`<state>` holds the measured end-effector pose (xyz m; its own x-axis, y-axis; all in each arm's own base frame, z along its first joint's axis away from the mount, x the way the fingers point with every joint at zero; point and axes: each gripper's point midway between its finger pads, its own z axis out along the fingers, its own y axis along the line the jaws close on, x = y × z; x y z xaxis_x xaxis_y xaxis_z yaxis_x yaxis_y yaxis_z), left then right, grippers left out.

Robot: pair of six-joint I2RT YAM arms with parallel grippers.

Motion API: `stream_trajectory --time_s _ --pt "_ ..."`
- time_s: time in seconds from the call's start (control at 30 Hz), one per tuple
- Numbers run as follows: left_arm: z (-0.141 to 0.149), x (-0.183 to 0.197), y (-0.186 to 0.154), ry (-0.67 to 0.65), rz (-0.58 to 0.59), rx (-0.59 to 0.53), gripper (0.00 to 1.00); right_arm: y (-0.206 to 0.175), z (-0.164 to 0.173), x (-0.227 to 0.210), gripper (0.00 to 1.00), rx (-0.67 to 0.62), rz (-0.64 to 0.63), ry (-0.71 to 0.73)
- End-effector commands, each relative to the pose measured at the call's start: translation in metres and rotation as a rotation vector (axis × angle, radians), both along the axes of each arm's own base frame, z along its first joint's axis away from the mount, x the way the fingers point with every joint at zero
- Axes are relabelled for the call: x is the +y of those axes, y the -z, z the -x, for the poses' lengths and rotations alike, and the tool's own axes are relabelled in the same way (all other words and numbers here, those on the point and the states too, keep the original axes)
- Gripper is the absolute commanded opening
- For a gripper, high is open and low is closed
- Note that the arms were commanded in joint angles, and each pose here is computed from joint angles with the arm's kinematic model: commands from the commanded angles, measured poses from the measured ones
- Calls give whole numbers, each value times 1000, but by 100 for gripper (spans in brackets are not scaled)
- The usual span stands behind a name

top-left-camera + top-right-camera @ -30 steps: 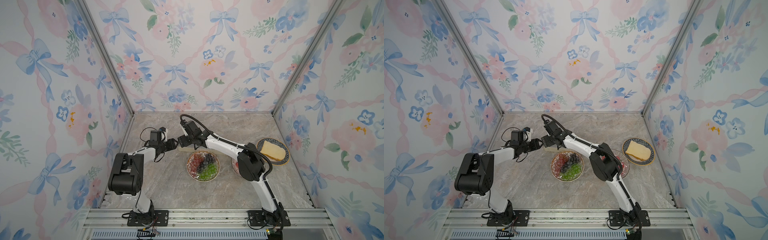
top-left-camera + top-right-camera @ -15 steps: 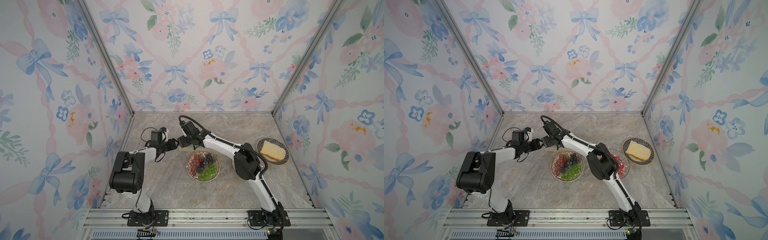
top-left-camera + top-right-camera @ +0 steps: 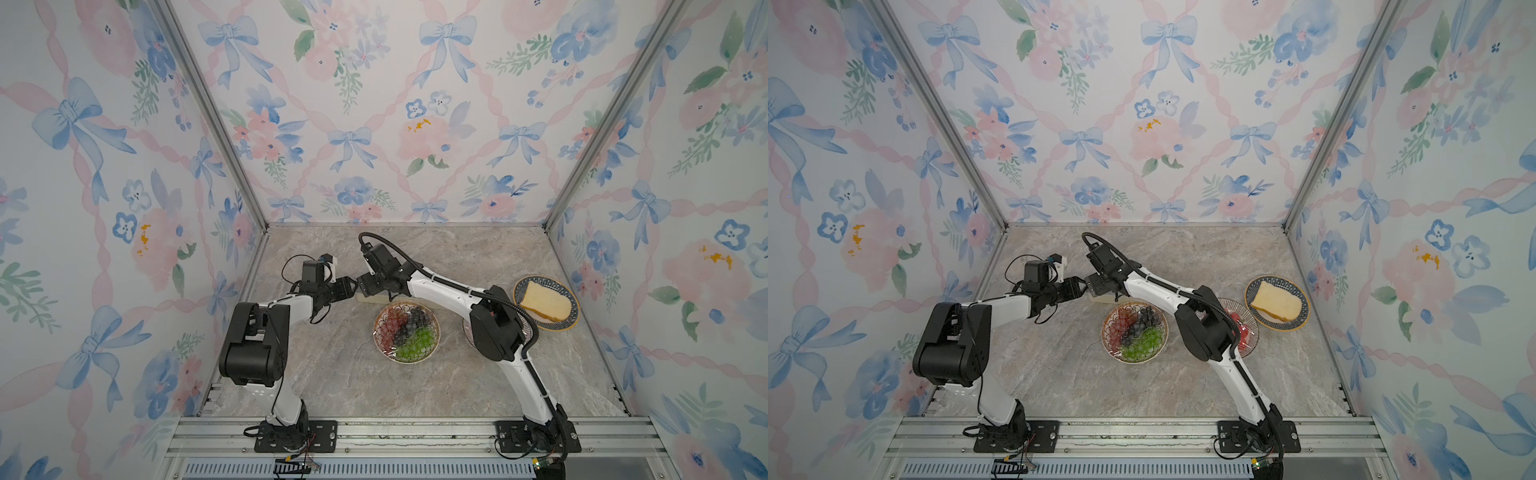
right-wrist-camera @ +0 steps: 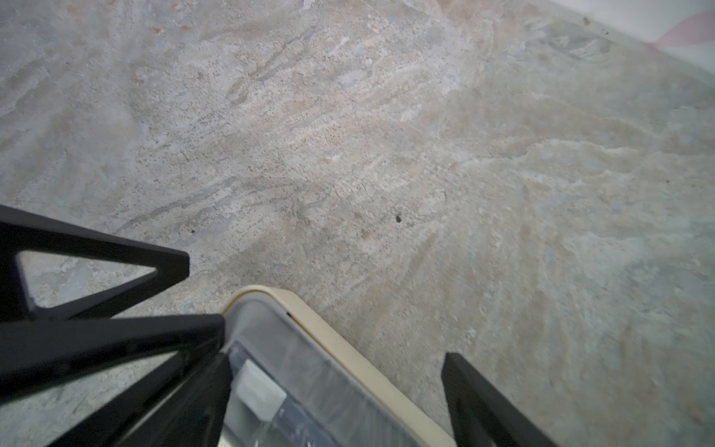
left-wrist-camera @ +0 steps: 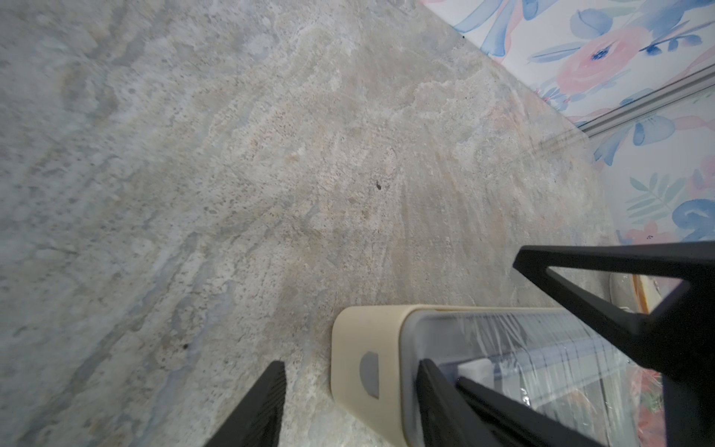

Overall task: Wrap the plate with plastic wrap
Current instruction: Tear off the plastic wrap from the plastic wrap cutting box.

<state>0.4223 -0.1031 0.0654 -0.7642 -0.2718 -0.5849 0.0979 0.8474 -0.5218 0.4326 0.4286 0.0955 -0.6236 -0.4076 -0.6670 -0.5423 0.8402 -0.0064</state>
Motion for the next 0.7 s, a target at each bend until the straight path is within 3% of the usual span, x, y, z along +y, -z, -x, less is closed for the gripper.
stream_trajectory --time_s 0.0,0.67 --pt "12 7 31 -22 -49 88 56 -4 -3 -31 87 -9 49 53" --pt "10 10 32 -36 -62 89 56 -7 2 -98 87 -11 56 159"
